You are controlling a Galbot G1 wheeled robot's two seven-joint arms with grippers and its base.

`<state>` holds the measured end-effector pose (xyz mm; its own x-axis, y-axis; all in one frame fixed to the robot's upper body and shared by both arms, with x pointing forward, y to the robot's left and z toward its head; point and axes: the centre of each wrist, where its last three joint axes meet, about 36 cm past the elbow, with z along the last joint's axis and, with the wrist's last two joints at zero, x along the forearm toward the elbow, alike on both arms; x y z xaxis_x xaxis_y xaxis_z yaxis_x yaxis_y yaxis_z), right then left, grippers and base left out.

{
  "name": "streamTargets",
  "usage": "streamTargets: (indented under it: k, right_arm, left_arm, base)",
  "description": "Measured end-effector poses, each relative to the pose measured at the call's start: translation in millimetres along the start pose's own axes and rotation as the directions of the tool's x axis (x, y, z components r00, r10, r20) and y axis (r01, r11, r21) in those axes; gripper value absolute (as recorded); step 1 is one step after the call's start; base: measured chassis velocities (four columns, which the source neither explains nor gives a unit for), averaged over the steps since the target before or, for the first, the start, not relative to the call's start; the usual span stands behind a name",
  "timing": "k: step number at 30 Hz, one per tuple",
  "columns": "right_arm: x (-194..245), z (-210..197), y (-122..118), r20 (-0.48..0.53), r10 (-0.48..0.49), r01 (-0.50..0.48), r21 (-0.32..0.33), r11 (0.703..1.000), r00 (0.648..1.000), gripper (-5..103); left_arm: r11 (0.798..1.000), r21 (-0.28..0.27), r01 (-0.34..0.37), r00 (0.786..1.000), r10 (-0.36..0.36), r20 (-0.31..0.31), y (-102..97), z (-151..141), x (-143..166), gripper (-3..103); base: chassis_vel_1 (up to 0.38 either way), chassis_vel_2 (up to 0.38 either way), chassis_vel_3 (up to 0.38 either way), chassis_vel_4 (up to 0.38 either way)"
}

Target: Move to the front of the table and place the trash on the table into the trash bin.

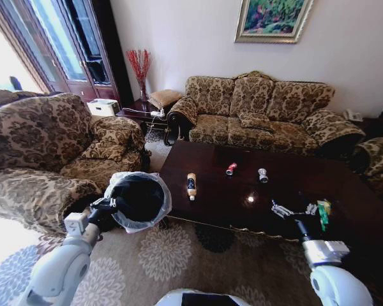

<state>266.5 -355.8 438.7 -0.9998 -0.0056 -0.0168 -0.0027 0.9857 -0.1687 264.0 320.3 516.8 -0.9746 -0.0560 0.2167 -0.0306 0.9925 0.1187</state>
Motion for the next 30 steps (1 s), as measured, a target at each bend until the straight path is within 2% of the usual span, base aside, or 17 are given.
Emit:
streamTargets:
  k: [5,7,11,13,15,18,20,22,23,26,28,30]
  right_arm:
    - [-4.0,1.3,8.0,-0.058,-0.070,0.068,-0.045,0.997,0.996,100]
    - [-12.6,11.4,17.5,-0.105,-0.168,0.159,-0.090,0.983,0.980,100]
    - [-24.5,24.9,33.0,-0.161,-0.239,0.219,-0.135,0.966,0.957,100]
    - [-43.4,34.0,46.1,-0.177,-0.266,0.242,-0.146,0.959,0.948,100]
    - [-49.6,36.3,49.5,-0.178,-0.270,0.247,-0.143,0.958,0.946,100]
    - [-105.1,56.0,68.8,-0.180,-0.312,0.285,-0.159,0.945,0.933,100]
    - [-115.4,60.1,72.3,-0.183,-0.319,0.289,-0.173,0.942,0.930,100]
    - [-155.4,72.6,95.4,-0.191,-0.358,0.312,-0.231,0.921,0.914,100]
    - [-155.4,72.6,95.4,-0.191,-0.358,0.312,-0.231,0.921,0.914,100]
    - [-192.1,92.2,132.8,-0.194,-0.415,0.360,-0.264,0.895,0.889,100]
    - [-197.1,94.6,141.3,-0.192,-0.429,0.373,-0.267,0.889,0.883,100]
    - [-210.7,97.8,173.3,-0.205,-0.461,0.404,-0.269,0.875,0.863,100]
  left_arm:
    - [1.000,0.013,0.000,0.999,0.000,0.032,-1.5,1.2,0.2,1]
    - [1.000,0.019,-0.003,0.999,0.002,0.038,-2.7,2.2,0.4,1]
    - [0.999,0.005,-0.036,0.999,0.035,0.025,-5.0,2.0,-5.1,1]
    - [0.998,-0.012,-0.062,0.998,0.063,0.002,-4.0,3.3,-9.1,1]
    - [0.998,-0.017,-0.065,0.998,0.065,-0.004,-3.1,4.0,-9.9,1]
    - [0.996,-0.048,-0.077,0.997,0.077,-0.020,4.5,9.3,-15.1,1]
    - [0.995,-0.057,-0.085,0.996,0.083,-0.021,5.5,9.6,-16.9,1]
    - [0.994,-0.066,-0.086,0.996,0.085,-0.021,7.4,11.3,-17.5,1]
    - [0.994,-0.066,-0.086,0.996,0.085,-0.021,7.4,11.3,-17.5,1]
    - [0.997,-0.072,-0.037,0.999,0.035,-0.016,14.1,10.2,-20.5,1]
    - [0.997,-0.076,-0.029,1.000,0.028,-0.014,15.8,9.4,-22.2,1]
    - [0.996,-0.087,-0.018,1.000,0.018,-0.006,21.7,6.2,-27.4,1]
  base:
    - [-0.057,0.090,0.069,-0.056]
    - [0.000,0.000,0.000,0.000]
    - [0.000,0.000,0.000,0.000]
    - [0.000,0.000,0.000,0.000]
    - [0.000,0.000,0.000,0.000]
    - [0.000,0.000,0.000,0.000]
    - [0.000,0.000,0.000,0.000]
    - [0.000,0.000,0.000,0.000]
    - [0.000,0.000,0.000,0.000]
    - [0.000,0.000,0.000,0.000]
    - [0.000,0.000,0.000,0.000]
    - [0.000,0.000,0.000,0.000]
